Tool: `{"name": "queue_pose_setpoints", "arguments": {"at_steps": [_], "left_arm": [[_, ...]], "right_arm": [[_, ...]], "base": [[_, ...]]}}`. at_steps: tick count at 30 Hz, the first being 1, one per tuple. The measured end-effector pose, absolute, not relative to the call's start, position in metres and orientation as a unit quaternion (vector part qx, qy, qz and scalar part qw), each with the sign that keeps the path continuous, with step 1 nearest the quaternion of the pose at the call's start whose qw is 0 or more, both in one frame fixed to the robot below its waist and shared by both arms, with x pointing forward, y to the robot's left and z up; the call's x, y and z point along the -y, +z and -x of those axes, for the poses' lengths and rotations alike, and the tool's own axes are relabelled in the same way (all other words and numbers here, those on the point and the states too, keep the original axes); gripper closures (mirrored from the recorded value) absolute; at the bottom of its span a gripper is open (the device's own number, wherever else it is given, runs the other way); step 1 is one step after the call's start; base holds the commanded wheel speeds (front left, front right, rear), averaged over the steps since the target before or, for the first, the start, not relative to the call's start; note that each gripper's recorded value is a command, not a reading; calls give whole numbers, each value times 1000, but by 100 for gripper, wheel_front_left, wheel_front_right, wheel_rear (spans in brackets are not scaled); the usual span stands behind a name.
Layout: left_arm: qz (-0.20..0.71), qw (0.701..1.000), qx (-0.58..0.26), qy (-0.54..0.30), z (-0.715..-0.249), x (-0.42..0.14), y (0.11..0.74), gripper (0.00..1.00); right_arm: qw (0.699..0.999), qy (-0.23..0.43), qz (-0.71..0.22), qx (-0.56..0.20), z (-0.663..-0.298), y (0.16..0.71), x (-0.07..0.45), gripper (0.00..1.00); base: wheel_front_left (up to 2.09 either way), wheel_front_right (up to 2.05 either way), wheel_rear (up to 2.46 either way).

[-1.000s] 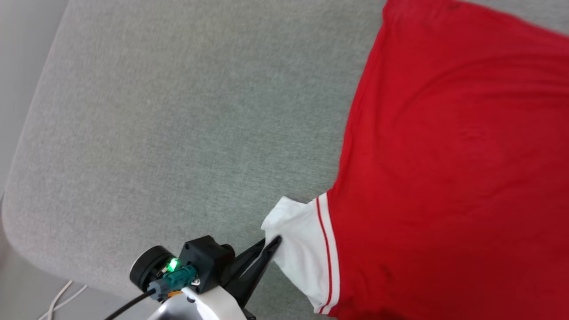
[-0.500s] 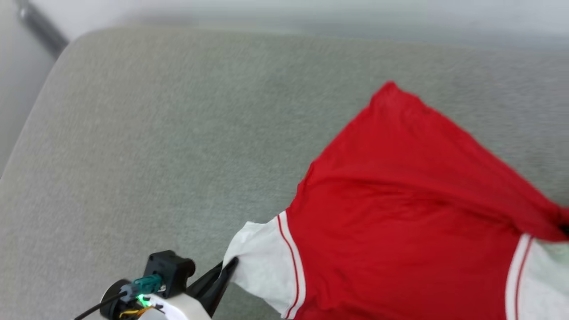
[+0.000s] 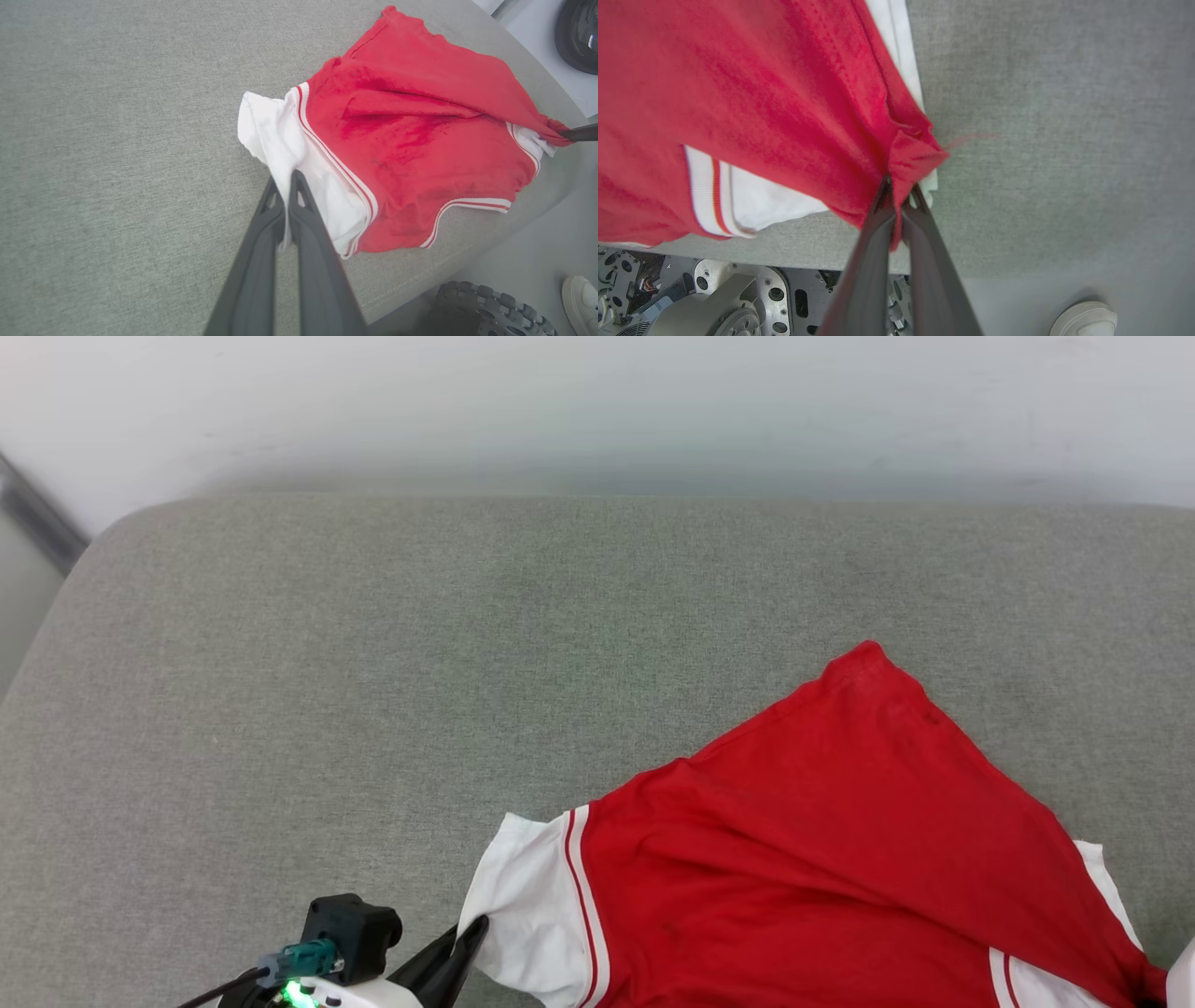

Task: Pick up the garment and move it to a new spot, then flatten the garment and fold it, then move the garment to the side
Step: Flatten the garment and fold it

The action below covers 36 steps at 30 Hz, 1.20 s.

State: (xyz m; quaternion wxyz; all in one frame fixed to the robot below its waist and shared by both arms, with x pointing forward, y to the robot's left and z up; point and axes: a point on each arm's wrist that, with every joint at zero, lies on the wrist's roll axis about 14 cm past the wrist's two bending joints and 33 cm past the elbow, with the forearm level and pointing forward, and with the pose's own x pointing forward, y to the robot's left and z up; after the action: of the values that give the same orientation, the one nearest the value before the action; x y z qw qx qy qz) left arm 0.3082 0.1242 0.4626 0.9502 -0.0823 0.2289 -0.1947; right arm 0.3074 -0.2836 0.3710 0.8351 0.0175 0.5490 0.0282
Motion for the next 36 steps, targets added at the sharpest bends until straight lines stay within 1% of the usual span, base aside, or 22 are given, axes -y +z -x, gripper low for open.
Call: {"name": "queue_pose_setpoints", "arguments": {"at_steps": [5, 6, 7, 9, 11, 13, 16, 21, 24, 26, 29, 32, 36], "left_arm": [[82, 951, -227, -194, -307, -124, 463, 100], [82, 951, -226, -193, -306, -125, 463, 100], [82, 951, -225, -193, -306, -125, 463, 100], [83, 952, -223, -193, -305, -125, 465, 100], [83, 954, -217, -191, -306, -125, 467, 100], [82, 954, -216, -190, -307, -125, 468, 100], [79, 955, -214, -191, -310, -124, 469, 100], [72, 956, -208, -193, -320, -121, 475, 100], [67, 957, -205, -196, -326, -119, 477, 100], [66, 957, -203, -195, -329, -117, 479, 100], [65, 957, -205, -193, -332, -116, 478, 100], [69, 956, -216, -185, -332, -116, 473, 100], [77, 956, -227, -169, -333, -119, 466, 100]], "right_arm": [[839, 22, -1, -543, -304, 372, 289, 100], [841, 22, 1, -540, -305, 373, 289, 30], [844, 23, 1, -537, -308, 374, 288, 0], [848, 36, 6, -529, -314, 379, 281, 0], [857, 61, 11, -511, -328, 392, 269, 0], [875, 77, 22, -478, -352, 413, 263, 0], [893, 101, 34, -438, -385, 443, 253, 0], [903, 137, 59, -402, -432, 472, 226, 0], [899, 157, 69, -402, -457, 472, 206, 0], [893, 171, 59, -412, -471, 465, 190, 0], [883, 186, 74, -424, -492, 455, 171, 0], [872, 195, 97, -439, -510, 438, 157, 0], [852, 204, 99, -473, -524, 407, 140, 0]], "base": [[0, 0, 0], [0, 0, 0], [0, 0, 0], [0, 0, 0], [0, 0, 0], [0, 0, 0], [0, 0, 0], [0, 0, 0], [0, 0, 0], [0, 0, 0], [0, 0, 0], [0, 0, 0], [0, 0, 0]]}}
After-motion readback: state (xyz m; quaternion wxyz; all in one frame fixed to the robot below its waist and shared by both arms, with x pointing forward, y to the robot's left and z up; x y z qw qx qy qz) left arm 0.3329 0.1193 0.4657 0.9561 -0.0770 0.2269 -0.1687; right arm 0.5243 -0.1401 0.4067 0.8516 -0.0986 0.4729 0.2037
